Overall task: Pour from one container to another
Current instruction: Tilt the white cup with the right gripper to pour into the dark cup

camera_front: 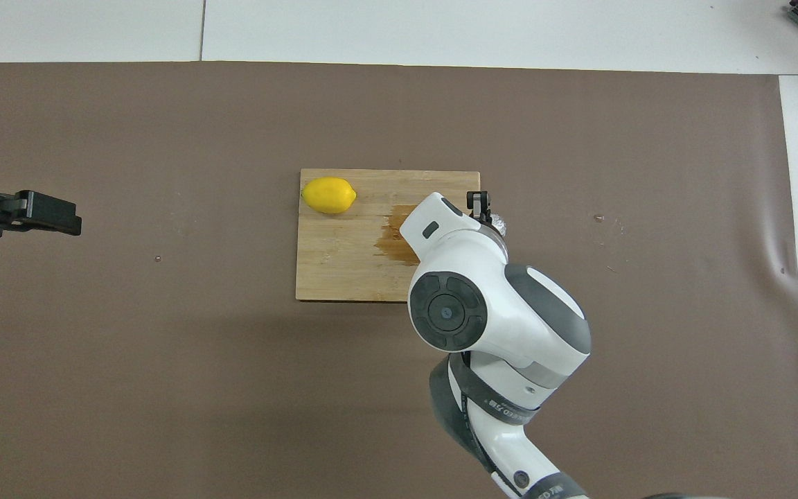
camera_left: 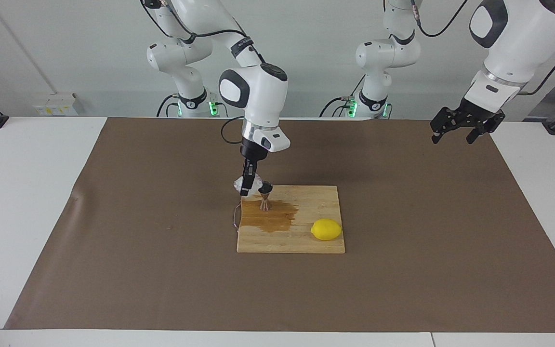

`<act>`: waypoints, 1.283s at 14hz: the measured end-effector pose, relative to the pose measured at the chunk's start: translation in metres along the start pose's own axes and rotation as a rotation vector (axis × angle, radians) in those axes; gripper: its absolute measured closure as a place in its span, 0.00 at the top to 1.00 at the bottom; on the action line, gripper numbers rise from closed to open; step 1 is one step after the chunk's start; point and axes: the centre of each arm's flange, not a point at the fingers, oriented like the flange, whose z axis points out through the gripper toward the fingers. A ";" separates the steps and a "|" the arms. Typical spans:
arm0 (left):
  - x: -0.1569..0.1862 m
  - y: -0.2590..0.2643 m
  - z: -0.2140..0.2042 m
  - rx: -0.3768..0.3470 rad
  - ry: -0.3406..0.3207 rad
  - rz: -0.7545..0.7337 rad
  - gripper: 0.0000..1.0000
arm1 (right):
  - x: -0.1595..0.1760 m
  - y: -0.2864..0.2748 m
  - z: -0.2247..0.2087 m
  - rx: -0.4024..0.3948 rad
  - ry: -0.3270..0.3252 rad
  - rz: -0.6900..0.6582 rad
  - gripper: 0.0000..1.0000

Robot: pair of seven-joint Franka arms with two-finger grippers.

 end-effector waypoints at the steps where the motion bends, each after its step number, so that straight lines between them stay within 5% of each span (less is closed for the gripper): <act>1: 0.000 0.000 0.000 0.000 0.000 0.000 1.00 | 0.001 -0.001 0.000 -0.002 -0.002 0.001 0.51; 18: 0.000 0.000 0.000 0.000 0.000 0.000 1.00 | 0.006 -0.005 0.002 -0.026 0.016 -0.002 0.51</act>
